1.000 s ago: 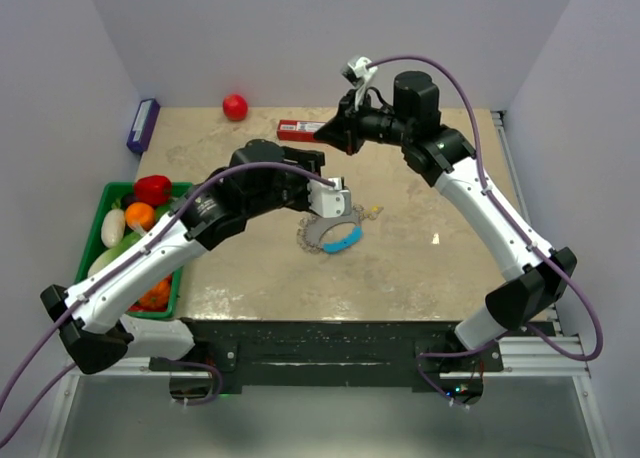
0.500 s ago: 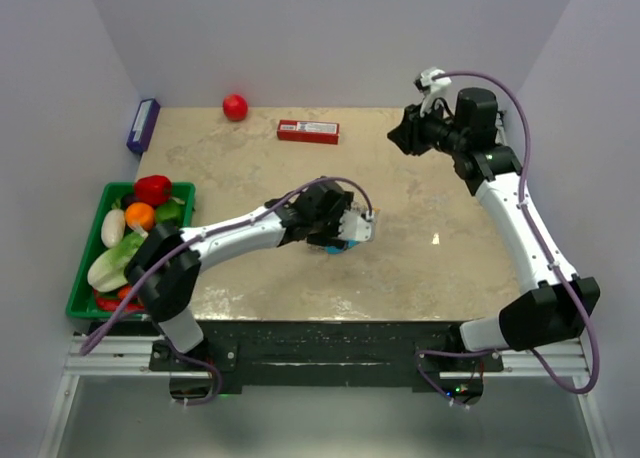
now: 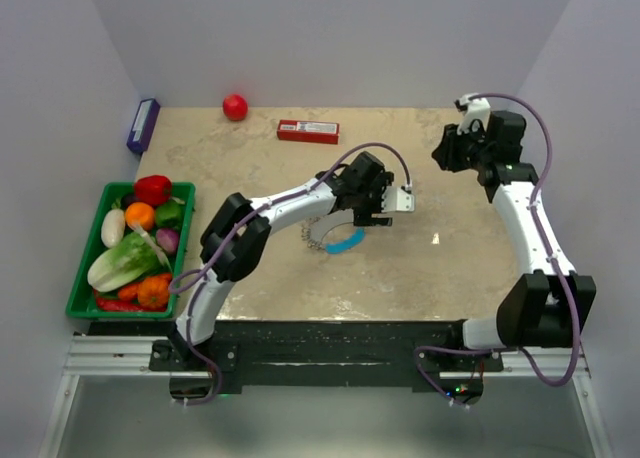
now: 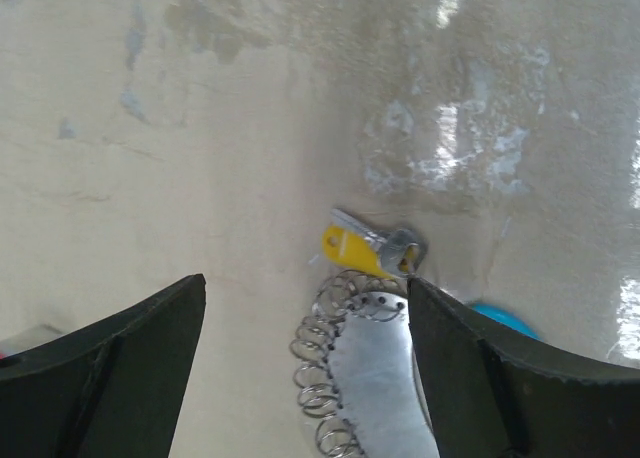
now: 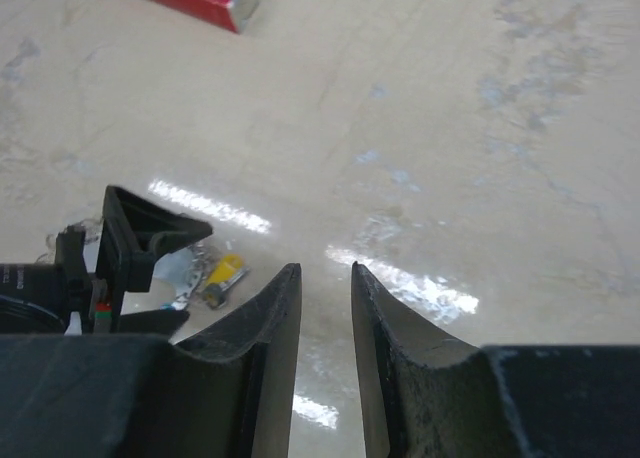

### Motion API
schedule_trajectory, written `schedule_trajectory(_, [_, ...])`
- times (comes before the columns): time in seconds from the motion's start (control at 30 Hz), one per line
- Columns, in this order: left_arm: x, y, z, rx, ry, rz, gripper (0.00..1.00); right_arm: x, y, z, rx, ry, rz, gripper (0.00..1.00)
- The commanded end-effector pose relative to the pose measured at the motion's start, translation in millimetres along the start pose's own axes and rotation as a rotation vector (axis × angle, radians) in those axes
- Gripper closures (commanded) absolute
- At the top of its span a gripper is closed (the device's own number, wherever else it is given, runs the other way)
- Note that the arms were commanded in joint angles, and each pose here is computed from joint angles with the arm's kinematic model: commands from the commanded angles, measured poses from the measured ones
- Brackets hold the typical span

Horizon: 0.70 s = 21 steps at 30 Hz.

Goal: Remove the keys from the keyring

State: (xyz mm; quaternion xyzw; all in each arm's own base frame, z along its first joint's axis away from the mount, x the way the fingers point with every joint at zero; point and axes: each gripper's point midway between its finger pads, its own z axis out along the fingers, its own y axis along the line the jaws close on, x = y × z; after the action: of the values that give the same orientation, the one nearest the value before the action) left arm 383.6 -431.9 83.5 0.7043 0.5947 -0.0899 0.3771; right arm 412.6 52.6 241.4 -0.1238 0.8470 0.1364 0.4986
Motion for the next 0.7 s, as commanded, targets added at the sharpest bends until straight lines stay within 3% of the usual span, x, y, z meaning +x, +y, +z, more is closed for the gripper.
schedule_trajectory(0.0, [-9, -18, 1, 0.111, -0.042, -0.037, 0.15, -27, -20, -23, 0.076, -0.118, -0.013, 0.69])
schedule_trajectory(0.27, [1, -26, 8, 0.134, 0.016, -0.051, 0.26, -27, -14, -34, 0.048, -0.157, -0.002, 0.69])
schedule_trajectory(0.37, [8, -26, 12, 0.13, 0.042, -0.053, 0.37, -26, -12, -33, 0.034, -0.157, 0.004, 0.7])
schedule_trajectory(0.67, [20, -33, 11, 0.147, 0.085, -0.062, 0.36, -27, -10, -34, 0.025, -0.165, 0.006, 0.7])
